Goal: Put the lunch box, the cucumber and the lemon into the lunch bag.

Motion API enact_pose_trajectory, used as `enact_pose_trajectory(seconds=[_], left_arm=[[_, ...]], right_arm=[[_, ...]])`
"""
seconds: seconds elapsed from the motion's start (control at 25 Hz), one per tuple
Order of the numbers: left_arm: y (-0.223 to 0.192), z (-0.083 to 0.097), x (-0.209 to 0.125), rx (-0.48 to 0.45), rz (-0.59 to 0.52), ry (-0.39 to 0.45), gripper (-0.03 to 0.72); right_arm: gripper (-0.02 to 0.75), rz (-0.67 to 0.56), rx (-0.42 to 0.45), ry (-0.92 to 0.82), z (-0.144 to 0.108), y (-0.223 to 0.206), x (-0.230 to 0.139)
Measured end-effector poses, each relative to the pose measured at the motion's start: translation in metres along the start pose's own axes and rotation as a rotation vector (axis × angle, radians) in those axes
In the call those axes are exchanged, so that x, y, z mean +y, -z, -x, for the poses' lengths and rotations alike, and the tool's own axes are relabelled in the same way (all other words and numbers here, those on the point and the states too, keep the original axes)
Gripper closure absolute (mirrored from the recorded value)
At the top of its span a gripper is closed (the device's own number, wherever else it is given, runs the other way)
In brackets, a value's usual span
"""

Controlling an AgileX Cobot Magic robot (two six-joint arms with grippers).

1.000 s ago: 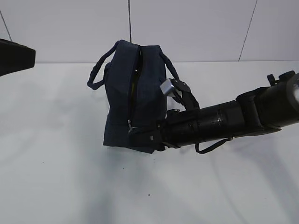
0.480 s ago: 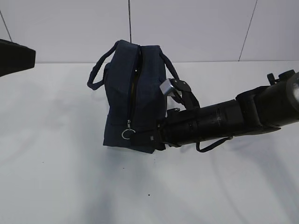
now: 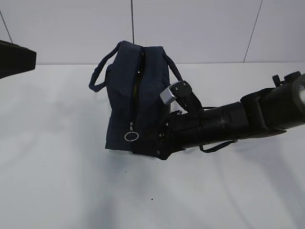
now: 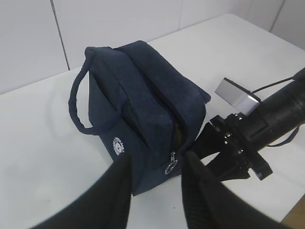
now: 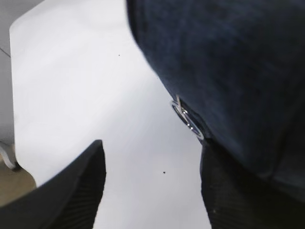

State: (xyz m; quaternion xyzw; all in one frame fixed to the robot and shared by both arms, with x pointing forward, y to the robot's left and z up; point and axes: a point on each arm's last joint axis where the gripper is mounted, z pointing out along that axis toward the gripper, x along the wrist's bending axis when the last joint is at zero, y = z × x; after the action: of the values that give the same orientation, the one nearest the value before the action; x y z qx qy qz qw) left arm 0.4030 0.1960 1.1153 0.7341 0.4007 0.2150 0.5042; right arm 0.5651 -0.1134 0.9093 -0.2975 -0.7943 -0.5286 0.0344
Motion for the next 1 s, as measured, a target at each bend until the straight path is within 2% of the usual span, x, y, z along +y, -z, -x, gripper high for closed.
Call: enact_pose_trajectory(seconds=[0.28, 0.52, 1.0], left_arm=[[0.0, -0.0002, -0.0001, 0.002, -0.001, -0.005, 0.452], [0.0, -0.0002, -0.0001, 0.002, -0.001, -0.006, 0.452], [0.0, -0.0003, -0.0001, 0.003, -0.001, -0.007, 0.452]], right_arm=[[0.262, 0.0, 0.0, 0.211, 0.0, 0.0, 0.0], [0.262, 0.005, 0.007, 0.323, -0.0007, 0.0, 0.0003], [0.262, 0.019, -0.003, 0.311, 0.0018, -0.0008, 0.01]])
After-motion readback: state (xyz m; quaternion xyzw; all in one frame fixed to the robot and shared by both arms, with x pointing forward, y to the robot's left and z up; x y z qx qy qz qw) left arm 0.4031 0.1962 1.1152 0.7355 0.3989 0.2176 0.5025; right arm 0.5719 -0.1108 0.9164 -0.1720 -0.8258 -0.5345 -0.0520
